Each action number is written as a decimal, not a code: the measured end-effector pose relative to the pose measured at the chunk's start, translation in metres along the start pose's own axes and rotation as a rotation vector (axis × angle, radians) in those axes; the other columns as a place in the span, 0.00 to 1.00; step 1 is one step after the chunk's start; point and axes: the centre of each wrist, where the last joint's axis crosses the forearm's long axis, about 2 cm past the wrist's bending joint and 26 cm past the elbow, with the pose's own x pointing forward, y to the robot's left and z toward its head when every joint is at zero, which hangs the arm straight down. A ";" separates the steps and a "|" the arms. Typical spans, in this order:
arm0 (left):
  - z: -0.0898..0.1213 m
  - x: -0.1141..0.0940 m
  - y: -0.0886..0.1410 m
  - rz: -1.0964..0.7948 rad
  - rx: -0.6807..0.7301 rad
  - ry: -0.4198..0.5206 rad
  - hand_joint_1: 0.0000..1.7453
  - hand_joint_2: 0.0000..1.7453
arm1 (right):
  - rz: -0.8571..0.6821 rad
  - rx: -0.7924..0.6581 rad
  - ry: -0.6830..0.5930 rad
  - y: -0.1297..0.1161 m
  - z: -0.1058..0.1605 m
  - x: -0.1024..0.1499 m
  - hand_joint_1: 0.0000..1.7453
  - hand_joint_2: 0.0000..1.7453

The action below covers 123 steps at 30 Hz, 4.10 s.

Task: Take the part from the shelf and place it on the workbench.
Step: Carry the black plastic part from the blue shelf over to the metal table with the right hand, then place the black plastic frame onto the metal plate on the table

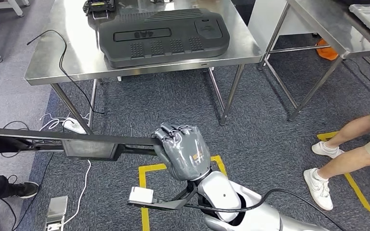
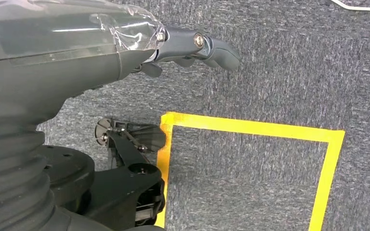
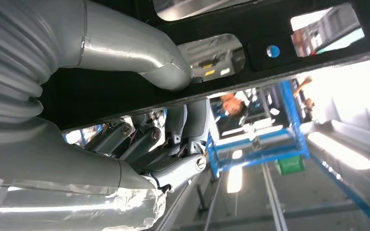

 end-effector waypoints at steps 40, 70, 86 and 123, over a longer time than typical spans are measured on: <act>-0.006 0.008 0.001 -0.001 0.002 -0.017 0.00 1.00 | 0.134 -0.116 0.146 -0.005 -0.019 -0.038 1.00 1.00; -0.010 0.012 0.001 0.004 -0.002 -0.026 0.00 1.00 | 0.162 -0.121 0.194 -0.007 -0.018 -0.048 1.00 1.00; -0.011 0.014 0.003 0.004 -0.001 -0.030 0.00 1.00 | 0.192 -0.144 0.219 -0.013 -0.021 -0.056 1.00 1.00; -0.013 0.015 0.006 0.002 -0.010 -0.034 0.00 1.00 | 0.213 -0.170 0.239 -0.024 -0.024 -0.066 1.00 1.00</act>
